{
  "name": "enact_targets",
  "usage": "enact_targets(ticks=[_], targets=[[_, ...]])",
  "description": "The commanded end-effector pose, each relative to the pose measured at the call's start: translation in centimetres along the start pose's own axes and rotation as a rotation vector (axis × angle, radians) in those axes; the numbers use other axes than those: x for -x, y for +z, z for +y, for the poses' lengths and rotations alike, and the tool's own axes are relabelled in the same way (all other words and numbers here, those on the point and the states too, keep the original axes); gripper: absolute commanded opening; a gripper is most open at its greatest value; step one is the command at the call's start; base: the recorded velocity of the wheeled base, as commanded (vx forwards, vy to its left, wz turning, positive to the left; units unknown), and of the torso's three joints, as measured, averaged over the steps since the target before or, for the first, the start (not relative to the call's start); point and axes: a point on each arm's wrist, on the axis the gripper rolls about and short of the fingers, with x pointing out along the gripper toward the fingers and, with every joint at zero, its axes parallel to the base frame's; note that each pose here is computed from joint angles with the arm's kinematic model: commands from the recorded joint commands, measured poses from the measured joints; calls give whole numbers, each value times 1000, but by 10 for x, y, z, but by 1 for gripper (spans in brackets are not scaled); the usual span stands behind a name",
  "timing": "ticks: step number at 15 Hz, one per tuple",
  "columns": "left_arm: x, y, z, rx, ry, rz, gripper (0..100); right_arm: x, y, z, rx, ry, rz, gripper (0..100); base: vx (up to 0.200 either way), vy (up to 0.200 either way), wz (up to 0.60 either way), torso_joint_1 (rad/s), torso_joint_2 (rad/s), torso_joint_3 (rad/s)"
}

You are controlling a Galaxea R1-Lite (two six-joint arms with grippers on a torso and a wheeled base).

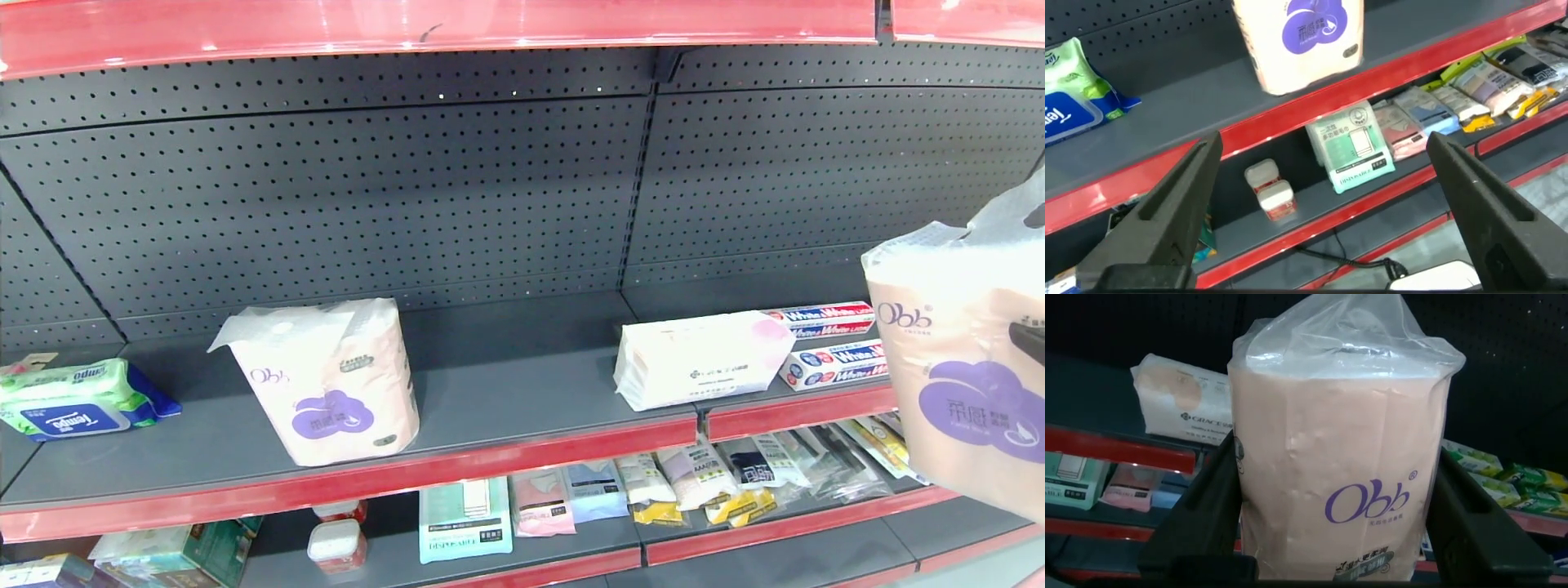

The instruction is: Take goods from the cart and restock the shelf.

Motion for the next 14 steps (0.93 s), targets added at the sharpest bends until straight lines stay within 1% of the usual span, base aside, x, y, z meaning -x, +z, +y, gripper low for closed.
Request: enact_targets(ticks=[1, 11, 14], targets=[[0, 0, 0, 1, 0, 2, 100, 0, 0, 0, 1, 1, 0, 0, 0, 0, 600, 2, 2, 2], [0, 0, 0, -1, 0, 2, 100, 0, 1, 0, 1, -2, -5, 0, 0, 0, 600, 1, 1, 1], [0, 0, 0, -1, 0, 2, 100, -2, 9, -4, 3, -8, -21, 0, 0, 0, 600, 2, 4, 5]])
